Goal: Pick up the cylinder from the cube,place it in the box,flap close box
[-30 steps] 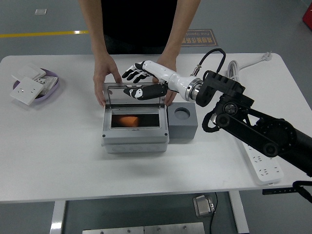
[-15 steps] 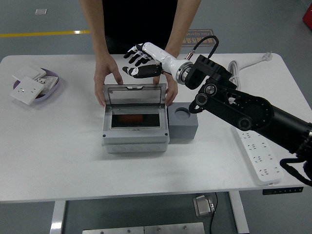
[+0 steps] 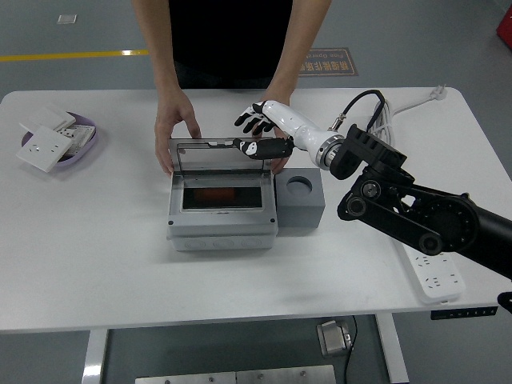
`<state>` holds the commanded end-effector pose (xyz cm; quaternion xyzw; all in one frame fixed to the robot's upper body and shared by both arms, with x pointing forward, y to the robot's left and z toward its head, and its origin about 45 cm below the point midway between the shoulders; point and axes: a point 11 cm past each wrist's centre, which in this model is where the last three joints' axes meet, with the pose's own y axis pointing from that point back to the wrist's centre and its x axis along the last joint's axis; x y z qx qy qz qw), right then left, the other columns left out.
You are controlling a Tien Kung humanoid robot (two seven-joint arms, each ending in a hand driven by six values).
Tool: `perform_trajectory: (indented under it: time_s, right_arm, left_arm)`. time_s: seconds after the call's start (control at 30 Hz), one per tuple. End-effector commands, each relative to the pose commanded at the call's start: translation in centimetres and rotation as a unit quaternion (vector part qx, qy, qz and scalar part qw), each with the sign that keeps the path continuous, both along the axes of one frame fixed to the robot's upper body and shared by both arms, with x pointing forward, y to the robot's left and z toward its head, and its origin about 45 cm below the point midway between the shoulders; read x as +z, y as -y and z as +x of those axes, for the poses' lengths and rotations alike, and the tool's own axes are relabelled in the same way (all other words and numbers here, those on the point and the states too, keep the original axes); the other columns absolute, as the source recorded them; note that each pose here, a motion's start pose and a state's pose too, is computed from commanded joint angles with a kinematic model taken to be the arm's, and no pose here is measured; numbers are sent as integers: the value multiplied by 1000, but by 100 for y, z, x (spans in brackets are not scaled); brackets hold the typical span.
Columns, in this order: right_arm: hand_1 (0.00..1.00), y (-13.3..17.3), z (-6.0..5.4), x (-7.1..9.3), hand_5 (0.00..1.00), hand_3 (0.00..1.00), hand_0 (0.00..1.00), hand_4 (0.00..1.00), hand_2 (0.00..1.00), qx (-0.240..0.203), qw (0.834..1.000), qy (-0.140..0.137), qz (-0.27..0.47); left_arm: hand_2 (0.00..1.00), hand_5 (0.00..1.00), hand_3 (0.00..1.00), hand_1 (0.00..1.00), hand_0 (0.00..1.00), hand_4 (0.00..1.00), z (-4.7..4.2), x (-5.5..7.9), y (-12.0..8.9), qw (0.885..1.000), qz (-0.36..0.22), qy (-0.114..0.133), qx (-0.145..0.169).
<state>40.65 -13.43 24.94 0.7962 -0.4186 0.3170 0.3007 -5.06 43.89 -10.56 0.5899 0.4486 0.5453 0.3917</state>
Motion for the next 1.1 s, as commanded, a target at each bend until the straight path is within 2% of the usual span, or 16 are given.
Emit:
perform_trajectory:
  time_s: [0.13,0.47,0.6,0.67,0.77,1.0,1.1]
  right_arm:
    - [620,16,-197,-81,371,677,672,630,631,4,1000,-16,26]
    - [620,55,-500,-137,350,679,662,595,629,4,998,-21,66]
    - [620,127,-597,-333,346,679,661,578,627,-5,996,-52,72]
    - [620,212,-597,-382,346,679,661,578,627,-29,994,-55,89]
    - [619,364,-547,-320,343,677,641,566,629,-70,989,-41,126]
    - [619,793,-452,113,323,680,622,537,629,-125,975,31,179]
    - [617,1055,-351,221,338,671,615,525,620,-151,970,55,181]
  left_arm:
    - [561,226,593,611,569,702,-1,-3,7,1000,0,0,0]
    - [561,229,593,610,570,702,-31,-9,27,1000,-1,1,1]
    - [561,228,594,610,570,702,-33,-7,20,1000,-1,4,2]
    - [561,228,594,610,570,702,-27,-5,10,1000,1,5,3]
    - [562,235,594,611,570,707,-30,-1,-4,1000,3,3,5]
    - [562,238,594,610,569,706,-89,16,-45,1000,9,-8,9]
    - [562,240,594,611,569,707,-102,20,-53,1000,10,-10,9]
